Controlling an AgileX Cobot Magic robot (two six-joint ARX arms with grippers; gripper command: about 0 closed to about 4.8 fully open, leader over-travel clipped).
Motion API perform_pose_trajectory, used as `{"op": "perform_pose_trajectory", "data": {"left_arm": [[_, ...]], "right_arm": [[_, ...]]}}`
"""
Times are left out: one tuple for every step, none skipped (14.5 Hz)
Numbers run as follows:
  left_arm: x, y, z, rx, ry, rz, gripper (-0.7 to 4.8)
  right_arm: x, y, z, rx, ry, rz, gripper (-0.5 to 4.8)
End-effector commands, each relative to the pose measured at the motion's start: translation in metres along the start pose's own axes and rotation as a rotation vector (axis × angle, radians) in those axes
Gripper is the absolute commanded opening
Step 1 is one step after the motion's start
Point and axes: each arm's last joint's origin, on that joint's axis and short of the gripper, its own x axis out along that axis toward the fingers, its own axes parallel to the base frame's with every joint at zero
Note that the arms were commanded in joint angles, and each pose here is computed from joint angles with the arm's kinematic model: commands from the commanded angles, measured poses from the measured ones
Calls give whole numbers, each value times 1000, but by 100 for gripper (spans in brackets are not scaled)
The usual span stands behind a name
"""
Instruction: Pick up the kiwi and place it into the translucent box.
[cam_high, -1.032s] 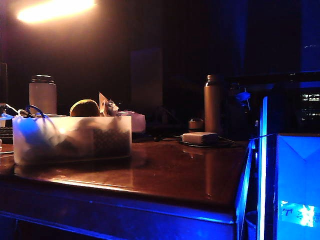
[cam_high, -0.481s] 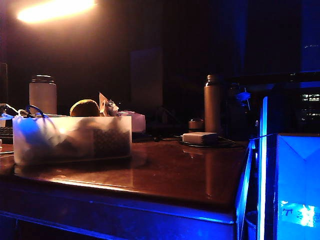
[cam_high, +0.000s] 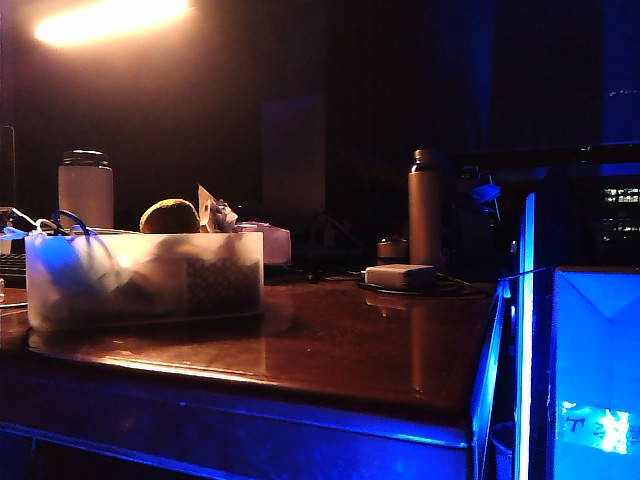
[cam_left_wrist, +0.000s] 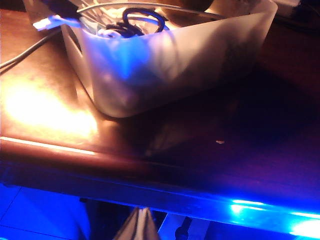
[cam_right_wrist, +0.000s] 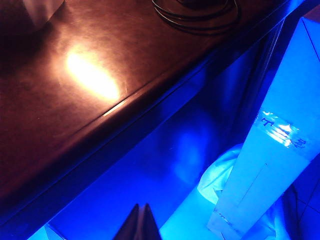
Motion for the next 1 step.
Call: {"op": "perform_pose_trajectory", "data": {"left_arm": [[1, 0, -3, -2, 14, -3, -5]], "right_arm": [[0, 0, 0, 6, -6, -5, 0]]}}
